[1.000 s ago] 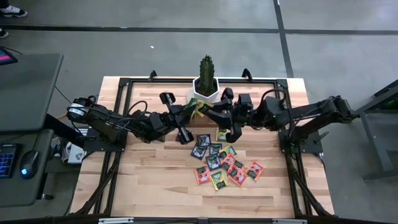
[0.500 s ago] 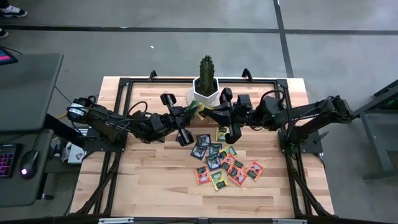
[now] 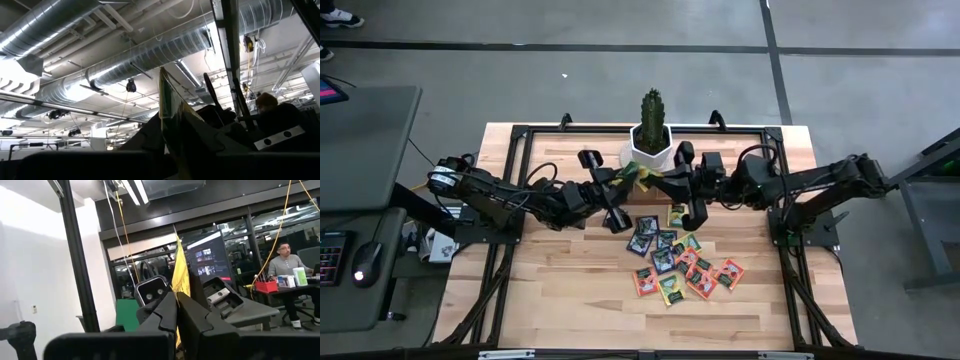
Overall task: Pick & Place Tea
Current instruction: Put the yellow tea bag into the left section of the wooden organizer
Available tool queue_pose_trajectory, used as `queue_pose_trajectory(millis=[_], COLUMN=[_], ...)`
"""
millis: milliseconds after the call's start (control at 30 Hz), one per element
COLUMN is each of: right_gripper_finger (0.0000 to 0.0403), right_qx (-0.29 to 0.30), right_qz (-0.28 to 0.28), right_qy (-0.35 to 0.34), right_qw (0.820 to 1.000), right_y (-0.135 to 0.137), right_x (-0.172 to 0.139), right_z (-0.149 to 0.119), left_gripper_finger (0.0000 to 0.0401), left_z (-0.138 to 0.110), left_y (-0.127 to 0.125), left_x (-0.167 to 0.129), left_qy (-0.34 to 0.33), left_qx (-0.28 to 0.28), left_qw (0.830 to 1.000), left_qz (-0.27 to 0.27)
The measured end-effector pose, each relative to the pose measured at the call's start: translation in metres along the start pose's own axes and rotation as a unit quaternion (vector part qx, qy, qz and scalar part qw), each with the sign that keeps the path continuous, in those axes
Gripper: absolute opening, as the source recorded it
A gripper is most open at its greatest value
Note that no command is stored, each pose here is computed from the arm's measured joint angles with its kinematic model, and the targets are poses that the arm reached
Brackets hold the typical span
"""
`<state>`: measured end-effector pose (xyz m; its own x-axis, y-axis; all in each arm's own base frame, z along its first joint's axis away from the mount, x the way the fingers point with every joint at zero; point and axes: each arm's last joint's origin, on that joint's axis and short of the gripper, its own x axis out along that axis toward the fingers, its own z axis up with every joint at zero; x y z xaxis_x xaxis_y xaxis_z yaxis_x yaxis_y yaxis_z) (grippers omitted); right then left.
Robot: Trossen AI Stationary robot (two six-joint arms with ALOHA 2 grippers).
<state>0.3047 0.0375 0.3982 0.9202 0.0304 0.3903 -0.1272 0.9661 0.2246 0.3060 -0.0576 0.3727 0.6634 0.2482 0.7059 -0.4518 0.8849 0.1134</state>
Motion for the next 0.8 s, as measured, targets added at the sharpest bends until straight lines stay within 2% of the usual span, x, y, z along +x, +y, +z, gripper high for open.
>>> queue_pose_trajectory(millis=[300, 500, 633, 800], right_gripper_finger=[0.0, 0.0, 0.0, 0.0], right_qx=[-0.01, -0.004, -0.001, 0.009], right_qz=[-0.023, -0.04, -0.033, -0.016], right_qy=[0.093, 0.209, 0.272, 0.333], right_qw=[0.995, 0.977, 0.962, 0.943], right_y=[0.0, -0.003, -0.003, -0.004], right_x=[-0.016, -0.035, -0.044, -0.051], right_z=[0.005, 0.001, -0.006, -0.015], left_gripper_finger=[0.0117, 0.012, 0.012, 0.012], left_z=[0.0, 0.0, -0.001, -0.012], left_y=[-0.001, -0.002, -0.002, -0.001], left_x=[0.0, 0.0, 0.001, 0.0], left_qy=[-0.003, -0.007, 0.057, 0.179], left_qx=[0.0, -0.017, -0.055, -0.095], left_qw=[1.0, 0.999, 0.995, 0.97], left_qz=[-0.007, -0.028, -0.067, -0.131])
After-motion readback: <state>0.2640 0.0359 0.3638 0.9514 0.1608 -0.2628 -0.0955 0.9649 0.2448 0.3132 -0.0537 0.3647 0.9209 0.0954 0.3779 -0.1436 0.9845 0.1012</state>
